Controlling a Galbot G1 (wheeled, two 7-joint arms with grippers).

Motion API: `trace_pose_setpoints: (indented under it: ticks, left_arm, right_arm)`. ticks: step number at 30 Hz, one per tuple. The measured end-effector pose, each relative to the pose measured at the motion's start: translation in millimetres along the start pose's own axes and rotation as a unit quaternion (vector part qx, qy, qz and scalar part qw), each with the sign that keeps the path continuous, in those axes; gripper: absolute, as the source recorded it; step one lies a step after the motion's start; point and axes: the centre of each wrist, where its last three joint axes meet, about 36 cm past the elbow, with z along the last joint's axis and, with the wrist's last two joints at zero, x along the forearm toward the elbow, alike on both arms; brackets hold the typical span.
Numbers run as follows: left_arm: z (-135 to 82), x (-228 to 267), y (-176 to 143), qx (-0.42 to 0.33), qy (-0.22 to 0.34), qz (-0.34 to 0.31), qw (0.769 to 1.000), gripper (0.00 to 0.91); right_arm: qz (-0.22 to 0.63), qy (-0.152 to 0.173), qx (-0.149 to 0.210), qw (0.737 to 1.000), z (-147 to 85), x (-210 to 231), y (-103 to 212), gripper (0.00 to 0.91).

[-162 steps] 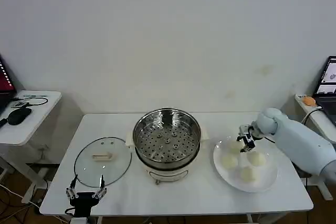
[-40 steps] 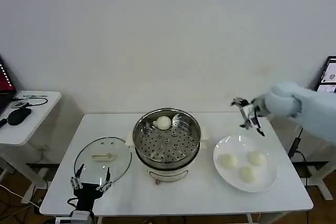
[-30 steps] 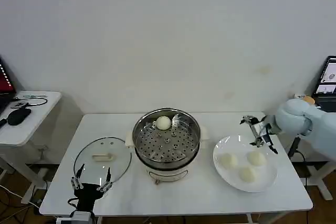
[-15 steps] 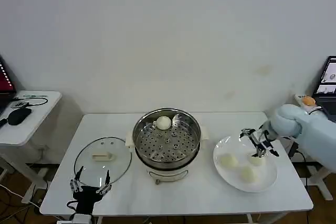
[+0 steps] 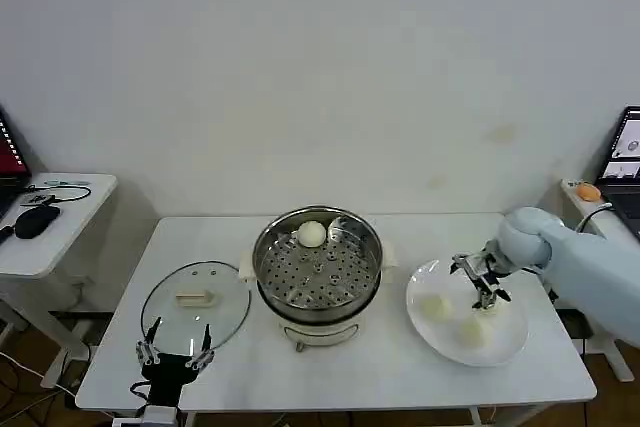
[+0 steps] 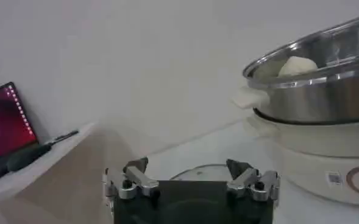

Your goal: Take steamed baozi put them in steamer then cover it.

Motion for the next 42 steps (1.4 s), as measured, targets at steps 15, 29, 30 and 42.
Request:
trace_pose_setpoints:
  ticks: [15,29,30,42]
  left_arm:
    - [3,-2,2,-0.001,0.004,-0.003,1.000,0.907]
    - [4,-3,3,-0.001,0.006,-0.006,1.000,0.907]
    - [4,-3,3,-0.001,0.006,-0.007,1.000,0.907]
    - [2,-3,3,0.001,0.005,-0.009,1.000,0.907]
  right_arm:
    - [-0.020,-0.013,-0.071,0.997,-24,-28,-18,0.907]
    - [-0.034,-0.005,-0.095,0.995,-36,-49,-21,0.725]
    - [-0.034,-0.005,-0.096,0.995,-36,-49,-21,0.675]
    - [-0.036,0.005,-0.109,0.993,-32,-49,-18,0.635]
